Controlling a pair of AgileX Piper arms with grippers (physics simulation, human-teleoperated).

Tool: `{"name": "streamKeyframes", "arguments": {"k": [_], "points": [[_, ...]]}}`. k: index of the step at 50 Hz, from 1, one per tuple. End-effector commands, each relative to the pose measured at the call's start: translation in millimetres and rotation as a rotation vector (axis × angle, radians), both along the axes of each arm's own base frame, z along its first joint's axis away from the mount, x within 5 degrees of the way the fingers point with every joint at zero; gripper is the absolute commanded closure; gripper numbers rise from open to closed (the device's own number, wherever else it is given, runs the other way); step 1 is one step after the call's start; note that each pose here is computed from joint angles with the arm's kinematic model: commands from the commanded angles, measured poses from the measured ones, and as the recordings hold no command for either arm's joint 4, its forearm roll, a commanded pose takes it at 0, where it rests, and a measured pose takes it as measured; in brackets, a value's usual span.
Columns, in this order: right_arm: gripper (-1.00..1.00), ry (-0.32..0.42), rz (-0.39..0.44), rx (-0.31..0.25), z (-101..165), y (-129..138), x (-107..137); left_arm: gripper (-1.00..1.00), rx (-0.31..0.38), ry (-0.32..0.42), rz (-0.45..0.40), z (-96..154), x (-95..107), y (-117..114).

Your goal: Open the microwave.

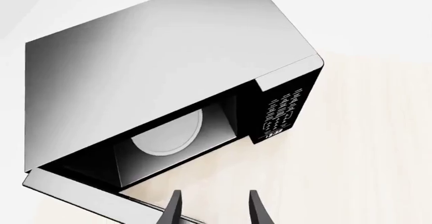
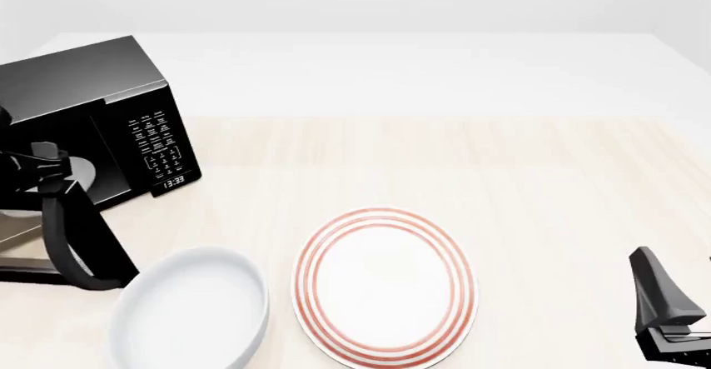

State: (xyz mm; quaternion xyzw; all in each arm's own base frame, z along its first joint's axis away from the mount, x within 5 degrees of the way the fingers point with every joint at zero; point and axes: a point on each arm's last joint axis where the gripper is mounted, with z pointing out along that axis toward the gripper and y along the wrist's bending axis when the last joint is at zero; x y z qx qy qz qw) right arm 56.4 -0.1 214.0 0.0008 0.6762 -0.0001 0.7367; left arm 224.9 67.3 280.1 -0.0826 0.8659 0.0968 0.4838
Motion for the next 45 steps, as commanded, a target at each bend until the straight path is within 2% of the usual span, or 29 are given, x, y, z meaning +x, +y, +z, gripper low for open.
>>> {"name": "streamKeyframes", "arguments": {"k": [1, 13, 45], "points": [[-1.0, 0.0, 0.0, 0.0, 0.0, 0.0, 0.0, -1.0, -0.019, 0.044, 0.01, -12.6, -13.3, -2.0], [-1.0, 0.0, 0.0, 0.0, 0.0, 0.0, 0.0, -1.0, -0.038, 0.072, 0.02, -28.7, -20.1, -3.4], [-1.0, 0.0, 0.0, 0.0, 0.0, 0.0, 0.0, -1.0, -0.05, 0.088, 0.066, -36.4, -48.1, -3.6]]}}
